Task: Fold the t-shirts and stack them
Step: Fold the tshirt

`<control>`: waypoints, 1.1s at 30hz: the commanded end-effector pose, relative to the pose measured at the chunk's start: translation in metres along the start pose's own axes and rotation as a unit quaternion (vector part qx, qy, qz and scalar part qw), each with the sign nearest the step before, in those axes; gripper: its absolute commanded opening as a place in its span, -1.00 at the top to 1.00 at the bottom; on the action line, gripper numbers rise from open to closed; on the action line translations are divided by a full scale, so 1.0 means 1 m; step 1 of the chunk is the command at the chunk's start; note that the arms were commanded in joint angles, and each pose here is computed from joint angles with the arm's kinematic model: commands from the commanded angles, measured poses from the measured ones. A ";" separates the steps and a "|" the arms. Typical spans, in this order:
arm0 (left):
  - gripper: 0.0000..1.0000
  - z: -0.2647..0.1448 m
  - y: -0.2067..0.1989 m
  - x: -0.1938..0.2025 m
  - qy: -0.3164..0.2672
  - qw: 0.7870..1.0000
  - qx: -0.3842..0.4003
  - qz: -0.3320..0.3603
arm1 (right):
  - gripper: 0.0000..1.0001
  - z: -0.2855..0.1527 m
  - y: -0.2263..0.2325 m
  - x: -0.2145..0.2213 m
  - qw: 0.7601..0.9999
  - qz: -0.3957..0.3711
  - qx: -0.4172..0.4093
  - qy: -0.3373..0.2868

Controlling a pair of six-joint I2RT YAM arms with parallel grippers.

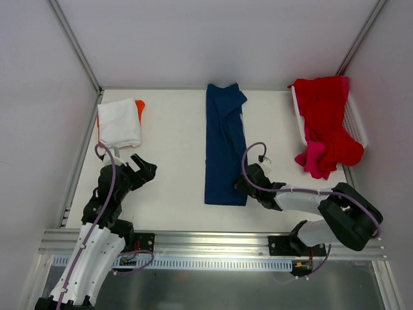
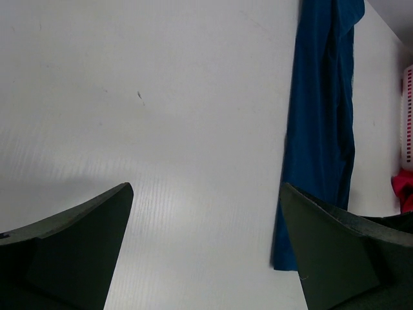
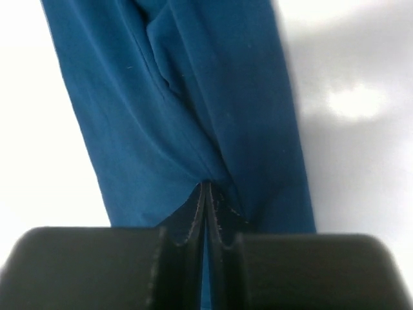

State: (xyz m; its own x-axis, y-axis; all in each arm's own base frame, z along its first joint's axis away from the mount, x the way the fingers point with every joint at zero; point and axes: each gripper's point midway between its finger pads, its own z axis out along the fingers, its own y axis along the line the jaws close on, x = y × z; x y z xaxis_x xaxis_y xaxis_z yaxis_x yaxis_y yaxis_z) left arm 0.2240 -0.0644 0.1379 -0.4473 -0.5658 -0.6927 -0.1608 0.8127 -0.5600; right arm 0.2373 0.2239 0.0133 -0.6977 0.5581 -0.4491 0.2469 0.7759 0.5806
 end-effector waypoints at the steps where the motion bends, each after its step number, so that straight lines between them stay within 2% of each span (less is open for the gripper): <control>1: -0.98 -0.002 -0.008 -0.001 -0.002 1.000 0.021 0.000 | 0.85 -0.036 -0.123 0.014 0.967 -0.109 0.229 0.016; 2: -0.98 -0.002 -0.009 -0.002 -0.004 1.000 0.023 -0.001 | 0.53 -0.047 -0.124 0.009 0.960 -0.138 0.243 0.005; 3: -0.98 -0.002 -0.009 -0.002 -0.004 1.000 0.023 -0.001 | 0.38 -0.055 -0.108 -0.001 0.964 -0.141 0.224 -0.012; 4: -0.98 -0.002 -0.009 -0.002 -0.005 1.000 0.022 -0.003 | 0.07 -0.061 -0.084 -0.011 0.968 -0.141 0.204 -0.029; 5: -0.98 -0.002 -0.009 -0.002 -0.005 1.000 0.022 -0.002 | -0.50 -0.075 -0.083 -0.017 0.962 -0.168 0.214 -0.039; 7: -0.98 -0.002 -0.011 -0.004 -0.006 1.000 0.024 -0.002 | -0.87 -0.097 -0.042 -0.037 0.971 -0.160 0.166 -0.067; 8: -0.98 -0.002 -0.011 -0.004 -0.006 1.000 0.024 -0.002 | -0.99 -0.112 -0.041 -0.042 0.965 -0.184 0.172 -0.074; 10: -0.98 -0.005 -0.020 -0.005 0.000 0.999 0.043 -0.003 | -0.99 -0.136 -0.009 -0.057 0.971 -0.177 0.131 -0.095; 13: -0.98 -0.007 -0.030 -0.007 0.005 0.998 0.061 -0.010 | -0.99 -0.164 0.004 -0.067 0.968 -0.199 0.116 -0.104; 17: -0.98 -0.006 -0.041 -0.002 0.024 0.996 0.084 -0.018 | -0.99 -0.174 0.005 -0.065 0.967 -0.209 0.111 -0.093; 20: -0.98 -0.001 -0.059 0.017 0.065 0.988 0.138 -0.025 | -0.99 -0.175 -0.013 -0.066 0.961 -0.218 0.139 -0.099; 21: -0.98 0.005 -0.059 0.042 0.107 0.984 0.141 -0.024 | -0.99 -0.173 -0.019 -0.066 0.959 -0.219 0.146 -0.102; 24: -0.98 0.017 -0.066 0.086 0.167 0.975 0.145 -0.016 | -0.99 -0.166 -0.036 -0.061 0.958 -0.214 0.162 -0.099; 25: -0.98 0.009 -0.084 0.112 0.197 0.965 0.174 0.010 | -0.99 -0.165 -0.039 -0.059 0.959 -0.209 0.162 -0.097; 29: -0.98 0.011 -0.106 0.169 0.214 0.965 0.140 0.066 | -0.99 -0.161 -0.046 -0.054 0.964 -0.192 0.158 -0.094; 33: -0.98 0.005 -0.145 0.204 0.237 0.956 0.159 0.072 | -0.99 -0.165 -0.052 -0.057 0.968 -0.179 0.146 -0.102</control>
State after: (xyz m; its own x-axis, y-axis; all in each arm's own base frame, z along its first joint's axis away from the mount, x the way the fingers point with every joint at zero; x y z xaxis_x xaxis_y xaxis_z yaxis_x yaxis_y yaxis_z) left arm 0.1350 -0.2558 0.0407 -0.8707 -0.1123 -0.4788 0.1976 0.8116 -0.5498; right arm 0.1530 0.1125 0.1142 -0.6650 0.2102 -0.7166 0.1841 0.9761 0.1154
